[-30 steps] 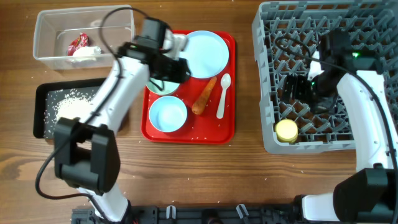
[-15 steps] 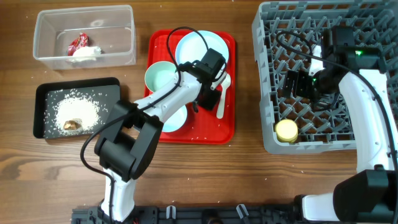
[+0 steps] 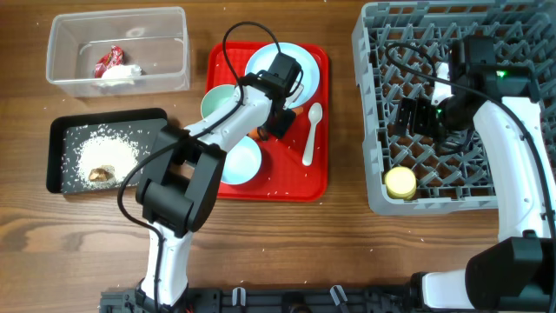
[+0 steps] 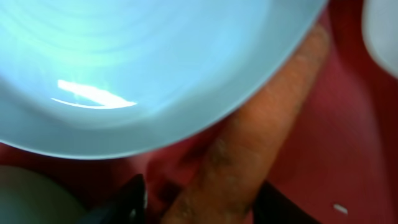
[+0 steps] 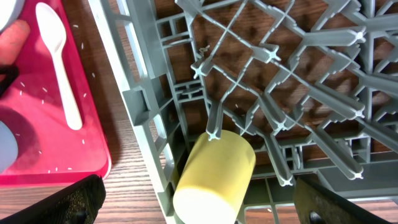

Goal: Sort waste into correct bins and load items into the dishwasher rack
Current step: 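Grasp the carrot with the left gripper and carry it to the black tray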

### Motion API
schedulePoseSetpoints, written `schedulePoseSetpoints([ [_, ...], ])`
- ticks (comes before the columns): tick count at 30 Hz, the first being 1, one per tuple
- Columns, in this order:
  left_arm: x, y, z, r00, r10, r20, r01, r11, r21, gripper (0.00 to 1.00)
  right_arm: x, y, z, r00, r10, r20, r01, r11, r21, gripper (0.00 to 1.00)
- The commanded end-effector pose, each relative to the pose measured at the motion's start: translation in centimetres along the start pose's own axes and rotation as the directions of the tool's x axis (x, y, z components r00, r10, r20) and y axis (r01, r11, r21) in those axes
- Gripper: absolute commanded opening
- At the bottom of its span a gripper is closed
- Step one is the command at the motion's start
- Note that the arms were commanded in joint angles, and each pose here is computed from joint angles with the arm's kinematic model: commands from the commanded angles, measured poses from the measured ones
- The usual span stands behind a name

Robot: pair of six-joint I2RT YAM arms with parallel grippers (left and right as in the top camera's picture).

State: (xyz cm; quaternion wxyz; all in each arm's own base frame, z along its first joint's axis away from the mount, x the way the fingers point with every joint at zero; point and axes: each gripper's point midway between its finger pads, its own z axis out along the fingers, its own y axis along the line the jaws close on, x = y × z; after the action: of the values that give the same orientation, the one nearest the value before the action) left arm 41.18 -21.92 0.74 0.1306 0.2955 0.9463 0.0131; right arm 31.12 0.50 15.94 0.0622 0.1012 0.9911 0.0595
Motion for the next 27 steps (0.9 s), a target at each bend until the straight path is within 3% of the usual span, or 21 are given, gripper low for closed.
schedulePoseSetpoints([
  [1,1.4,-1.5,0.3,0.998,0.028,-0.061,-0.023,0.997,0.067,0.41,-0.4,0.4,-0.6,0.999,-0.023,0.023,0.023,1.0,-0.016,1.0],
  [5,2.5,-2.7,0.1,0.994,0.027,-0.103,-0.014,0.992,0.128,0.11,-0.5,0.4,-0.6,0.999,-0.034,0.026,0.035,0.999,-0.017,1.0],
  [9,1.0,-1.9,-2.2,0.995,-0.072,-0.062,0.079,0.99,0.115,0.05,-0.5,0.4,-0.6,0.999,-0.038,0.027,0.038,0.999,-0.017,1.0],
  [12,-1.5,0.9,-8.4,0.973,-0.228,0.026,0.224,0.969,0.106,0.04,-0.6,0.5,-0.6,0.999,-0.038,0.031,0.039,0.999,-0.017,1.0],
  [15,1.4,8.0,-15.8,0.905,-0.424,0.045,0.42,0.905,0.066,0.04,-1.0,0.5,-0.6,0.998,-0.04,0.045,0.041,0.999,-0.019,1.0],
  [20,10.7,19.1,-16.2,0.703,-0.709,-0.051,0.708,0.705,-0.038,0.04,-1.2,0.6,-0.6,0.998,-0.041,0.053,0.042,0.999,-0.019,1.0],
  [24,18.0,19.8,-12.1,0.55,-0.812,-0.195,0.812,0.574,-0.102,0.04,-1.2,0.6,-0.6,0.998,-0.041,0.056,0.042,0.999,-0.02,1.0],
  [27,21.6,20.0,-8.7,0.402,-0.894,-0.199,0.887,0.433,-0.157,0.04,-1.3,0.6,-0.6,0.997,-0.043,0.058,0.045,0.999,-0.02,1.0],
])
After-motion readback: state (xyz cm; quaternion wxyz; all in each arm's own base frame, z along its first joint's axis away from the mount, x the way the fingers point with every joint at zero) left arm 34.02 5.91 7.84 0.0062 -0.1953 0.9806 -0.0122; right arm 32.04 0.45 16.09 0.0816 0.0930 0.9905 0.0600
